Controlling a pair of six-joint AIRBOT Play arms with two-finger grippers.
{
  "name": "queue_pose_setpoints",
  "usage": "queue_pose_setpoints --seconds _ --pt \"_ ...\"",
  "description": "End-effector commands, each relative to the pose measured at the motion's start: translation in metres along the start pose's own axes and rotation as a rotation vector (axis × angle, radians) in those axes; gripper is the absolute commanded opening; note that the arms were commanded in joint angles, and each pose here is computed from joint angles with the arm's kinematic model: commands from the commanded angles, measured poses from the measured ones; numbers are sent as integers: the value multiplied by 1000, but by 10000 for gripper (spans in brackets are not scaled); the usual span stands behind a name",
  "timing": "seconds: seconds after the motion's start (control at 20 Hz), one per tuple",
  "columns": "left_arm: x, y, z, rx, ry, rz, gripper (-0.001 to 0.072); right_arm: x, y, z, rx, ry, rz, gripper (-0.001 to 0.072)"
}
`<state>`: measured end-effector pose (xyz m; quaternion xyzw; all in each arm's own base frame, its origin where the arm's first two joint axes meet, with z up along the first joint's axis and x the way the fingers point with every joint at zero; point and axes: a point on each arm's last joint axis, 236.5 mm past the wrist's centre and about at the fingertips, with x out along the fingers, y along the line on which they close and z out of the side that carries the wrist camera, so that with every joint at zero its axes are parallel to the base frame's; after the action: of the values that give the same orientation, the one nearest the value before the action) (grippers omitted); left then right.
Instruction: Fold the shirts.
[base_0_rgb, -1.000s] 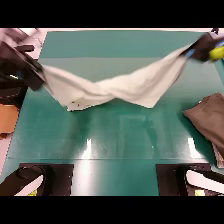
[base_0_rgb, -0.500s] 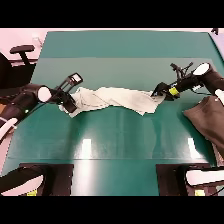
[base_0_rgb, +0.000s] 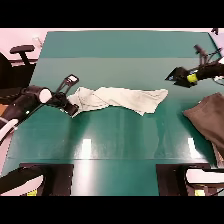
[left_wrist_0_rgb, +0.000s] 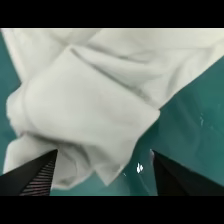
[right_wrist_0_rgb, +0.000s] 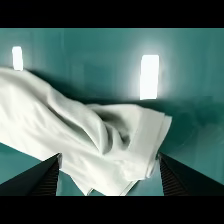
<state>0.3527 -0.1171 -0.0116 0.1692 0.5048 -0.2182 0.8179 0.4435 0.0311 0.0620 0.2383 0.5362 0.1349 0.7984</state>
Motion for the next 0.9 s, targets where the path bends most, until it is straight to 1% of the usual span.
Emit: queue_pose_setpoints --seconds 0.0,0.05,0.15,0.3,0.4,0.45,0.55,0.6,0.65,0.7,0.8,0.85 --pt "-53 -2 8 -137 -90 20 699 -47 -12 24 10 -132 -30 666" --pt "-73 0 13 -162 -142 34 699 -55 -19 25 25 -148 -38 666" --pt "-101 9 9 -282 -195 18 705 -63 -30 27 48 -164 -49 666" --pt "-104 35 -13 -556 -182 -41 705 -66 -35 28 59 -169 -53 665" --pt "-103 64 -19 -762 -252 -71 705 -64 -32 27 52 -165 -50 665" --pt "-101 78 -23 -894 -290 -99 704 -62 -29 27 45 -163 -48 665" --pt "-95 90 -32 -1121 -323 -204 702 -58 -22 27 29 -158 -43 665" --pt "-86 92 -37 -1233 -315 -254 652 -56 -19 27 21 -156 -41 665" --pt "-74 89 -40 -1315 -290 -300 636 -54 -14 28 11 -159 -39 666" --pt "-64 84 -40 -1371 -265 -351 636 -51 -10 30 1 -166 -38 665" --pt "-50 72 -25 -1480 -240 -502 639 -48 -3 31 -15 -171 -33 665" --pt "-46 73 -19 -1533 -238 -542 648 -46 -2 32 -21 -174 -37 665"
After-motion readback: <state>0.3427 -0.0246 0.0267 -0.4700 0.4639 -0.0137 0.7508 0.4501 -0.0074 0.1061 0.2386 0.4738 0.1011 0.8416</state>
